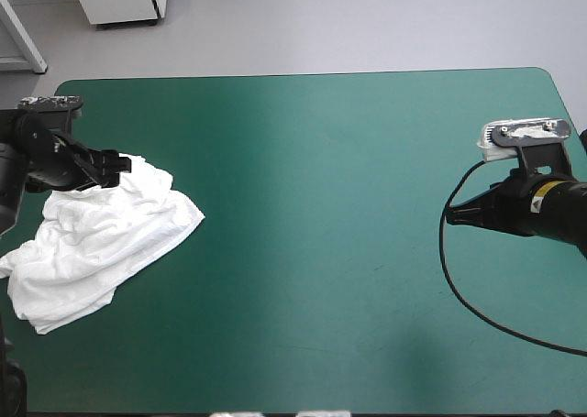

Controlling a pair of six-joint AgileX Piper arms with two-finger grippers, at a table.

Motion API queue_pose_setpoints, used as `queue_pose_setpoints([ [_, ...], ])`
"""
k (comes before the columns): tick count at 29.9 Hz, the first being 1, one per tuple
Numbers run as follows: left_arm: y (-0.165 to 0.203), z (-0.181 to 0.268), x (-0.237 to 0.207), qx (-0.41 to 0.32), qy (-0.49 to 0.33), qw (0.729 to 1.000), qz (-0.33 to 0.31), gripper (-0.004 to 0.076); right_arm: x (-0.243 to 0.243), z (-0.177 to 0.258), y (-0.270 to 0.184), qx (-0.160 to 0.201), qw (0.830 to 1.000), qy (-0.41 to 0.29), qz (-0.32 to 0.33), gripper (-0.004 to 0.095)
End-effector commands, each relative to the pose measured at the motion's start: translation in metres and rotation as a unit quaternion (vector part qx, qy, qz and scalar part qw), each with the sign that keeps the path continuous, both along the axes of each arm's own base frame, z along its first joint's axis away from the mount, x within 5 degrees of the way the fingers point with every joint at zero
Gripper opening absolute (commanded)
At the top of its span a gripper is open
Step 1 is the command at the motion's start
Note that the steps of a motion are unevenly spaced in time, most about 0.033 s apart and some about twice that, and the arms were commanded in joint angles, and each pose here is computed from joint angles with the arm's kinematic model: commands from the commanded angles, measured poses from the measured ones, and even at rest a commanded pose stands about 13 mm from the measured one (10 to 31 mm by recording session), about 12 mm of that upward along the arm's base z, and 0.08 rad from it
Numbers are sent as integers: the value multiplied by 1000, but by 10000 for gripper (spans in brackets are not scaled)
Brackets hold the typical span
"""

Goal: Fold the cloth

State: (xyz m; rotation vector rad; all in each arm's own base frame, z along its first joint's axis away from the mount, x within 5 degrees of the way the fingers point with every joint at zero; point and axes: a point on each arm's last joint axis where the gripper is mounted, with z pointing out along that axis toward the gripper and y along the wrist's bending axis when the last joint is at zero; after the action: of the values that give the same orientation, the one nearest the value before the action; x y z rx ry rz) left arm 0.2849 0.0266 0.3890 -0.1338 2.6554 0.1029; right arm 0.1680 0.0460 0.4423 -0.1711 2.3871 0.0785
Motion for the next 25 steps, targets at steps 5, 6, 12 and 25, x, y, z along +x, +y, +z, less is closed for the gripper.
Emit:
queue_pose_setpoints([
  [5,33,-33,32,-72,35,995,66,584,-3,11,-8,-35,999,-32,-5,-17],
  [6,39,-39,36,-81,40,993,76,584,-3,11,-9,-41,999,-34,-3,-17],
  [12,59,-73,61,-64,60,991,97,584,-2,12,-10,-50,998,-36,-6,-17],
  [25,73,-163,105,-66,123,984,106,577,-2,12,-13,-72,997,-40,-2,-17],
])
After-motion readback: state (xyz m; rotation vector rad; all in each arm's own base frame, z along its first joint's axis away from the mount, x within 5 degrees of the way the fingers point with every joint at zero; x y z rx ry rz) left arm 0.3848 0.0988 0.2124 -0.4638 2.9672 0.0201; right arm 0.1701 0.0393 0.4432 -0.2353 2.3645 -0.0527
